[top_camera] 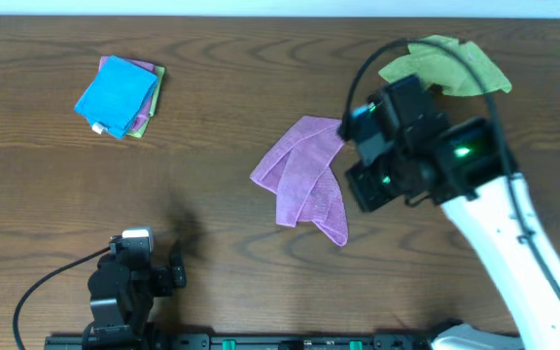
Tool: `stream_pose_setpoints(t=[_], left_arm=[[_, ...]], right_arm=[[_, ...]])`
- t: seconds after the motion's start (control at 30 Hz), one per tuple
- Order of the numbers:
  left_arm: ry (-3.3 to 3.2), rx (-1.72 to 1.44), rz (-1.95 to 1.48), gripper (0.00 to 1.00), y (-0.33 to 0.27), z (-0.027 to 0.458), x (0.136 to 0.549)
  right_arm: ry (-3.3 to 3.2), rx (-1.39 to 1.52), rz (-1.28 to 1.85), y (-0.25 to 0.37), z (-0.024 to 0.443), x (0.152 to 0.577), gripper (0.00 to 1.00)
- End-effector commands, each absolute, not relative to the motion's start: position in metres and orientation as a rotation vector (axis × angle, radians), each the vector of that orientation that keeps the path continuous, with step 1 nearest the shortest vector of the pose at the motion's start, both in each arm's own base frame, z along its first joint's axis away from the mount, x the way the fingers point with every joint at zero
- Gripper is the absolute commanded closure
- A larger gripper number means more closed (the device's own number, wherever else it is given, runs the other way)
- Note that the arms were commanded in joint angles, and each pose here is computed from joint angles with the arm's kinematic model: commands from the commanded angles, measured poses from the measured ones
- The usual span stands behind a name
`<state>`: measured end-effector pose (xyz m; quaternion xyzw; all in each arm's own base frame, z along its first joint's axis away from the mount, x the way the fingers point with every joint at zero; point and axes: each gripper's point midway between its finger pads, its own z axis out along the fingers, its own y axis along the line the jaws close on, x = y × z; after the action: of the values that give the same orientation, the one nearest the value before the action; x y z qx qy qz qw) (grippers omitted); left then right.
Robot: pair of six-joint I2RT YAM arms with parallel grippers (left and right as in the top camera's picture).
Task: Fold the cloth
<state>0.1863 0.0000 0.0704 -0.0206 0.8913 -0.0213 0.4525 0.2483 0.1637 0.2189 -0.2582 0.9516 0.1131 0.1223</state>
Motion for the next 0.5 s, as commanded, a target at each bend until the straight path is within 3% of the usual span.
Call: stream_pose_setpoints(t=[0.0,0.27,0.47], left_arm=[[2.223,-0.060,-0.052,0.05,0.000,0.064,0.184],[2.223,-0.060,-0.052,0.05,0.000,0.064,0.184],[2.223,-0.060,-0.052,0.05,0.000,0.064,0.184]], right_arm=[[2.860,-0.776,0.536,0.192,0.185,0.229,0.98],[2.903,-0.698,0.697,0.239,0.119,0.226,0.98],[2.989,-0.659,0.747,0.253,0.084,0.230,0.93]])
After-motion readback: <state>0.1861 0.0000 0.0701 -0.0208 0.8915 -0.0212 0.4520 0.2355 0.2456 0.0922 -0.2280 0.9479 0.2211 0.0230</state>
